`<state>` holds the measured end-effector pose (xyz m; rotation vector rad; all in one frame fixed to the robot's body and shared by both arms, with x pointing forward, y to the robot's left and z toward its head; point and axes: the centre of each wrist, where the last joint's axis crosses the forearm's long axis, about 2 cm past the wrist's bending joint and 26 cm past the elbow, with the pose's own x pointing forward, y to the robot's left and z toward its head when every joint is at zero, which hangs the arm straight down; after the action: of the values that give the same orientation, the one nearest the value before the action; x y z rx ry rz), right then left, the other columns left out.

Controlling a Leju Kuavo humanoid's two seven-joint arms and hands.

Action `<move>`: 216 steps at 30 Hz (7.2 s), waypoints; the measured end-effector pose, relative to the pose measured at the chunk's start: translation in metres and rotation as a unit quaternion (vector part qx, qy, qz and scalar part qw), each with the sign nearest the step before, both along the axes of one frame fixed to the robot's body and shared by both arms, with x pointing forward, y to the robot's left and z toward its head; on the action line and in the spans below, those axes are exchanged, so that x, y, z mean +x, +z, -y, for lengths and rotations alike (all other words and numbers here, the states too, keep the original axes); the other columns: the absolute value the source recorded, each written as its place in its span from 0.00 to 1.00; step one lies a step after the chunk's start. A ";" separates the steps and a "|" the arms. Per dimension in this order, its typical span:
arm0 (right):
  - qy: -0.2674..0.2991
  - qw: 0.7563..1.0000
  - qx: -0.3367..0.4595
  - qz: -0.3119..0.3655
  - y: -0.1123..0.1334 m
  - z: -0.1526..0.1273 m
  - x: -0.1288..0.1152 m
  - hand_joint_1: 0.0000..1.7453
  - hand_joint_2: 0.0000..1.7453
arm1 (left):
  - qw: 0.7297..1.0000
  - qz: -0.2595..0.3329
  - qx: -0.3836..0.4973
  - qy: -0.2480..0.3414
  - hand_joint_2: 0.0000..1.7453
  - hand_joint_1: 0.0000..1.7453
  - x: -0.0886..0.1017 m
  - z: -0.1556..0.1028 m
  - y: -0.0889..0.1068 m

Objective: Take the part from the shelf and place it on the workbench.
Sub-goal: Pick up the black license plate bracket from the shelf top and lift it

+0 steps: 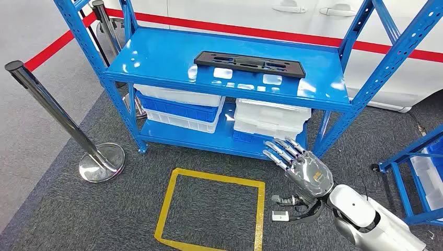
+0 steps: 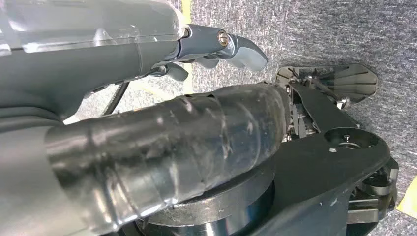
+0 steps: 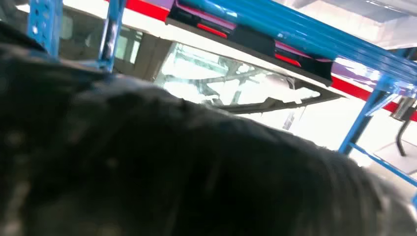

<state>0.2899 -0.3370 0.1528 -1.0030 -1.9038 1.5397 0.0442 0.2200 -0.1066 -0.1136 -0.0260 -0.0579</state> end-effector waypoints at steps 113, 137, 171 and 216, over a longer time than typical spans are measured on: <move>-0.087 0.975 0.187 -0.080 -0.008 -0.036 0.045 0.00 1.00 | 0.999 0.010 -0.016 -0.048 0.00 0.00 -0.003 0.009 0.001; -0.122 0.974 0.138 -0.129 -0.057 -0.046 0.029 0.00 1.00 | 0.998 0.007 -0.010 -0.060 0.00 0.00 -0.003 0.007 0.001; -0.129 0.970 0.143 -0.149 -0.074 -0.079 0.036 1.00 1.00 | 1.000 0.011 -0.010 -0.024 1.00 0.00 -0.003 0.006 0.000; 0.119 0.965 0.234 -0.011 0.082 -0.032 0.008 1.00 1.00 | 0.999 0.020 -0.011 0.044 1.00 0.00 -0.006 0.003 0.000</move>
<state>0.2980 -0.3053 0.2349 -0.5631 -2.2868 1.1215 0.0378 0.2165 -0.1069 -0.1323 -0.0724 0.0281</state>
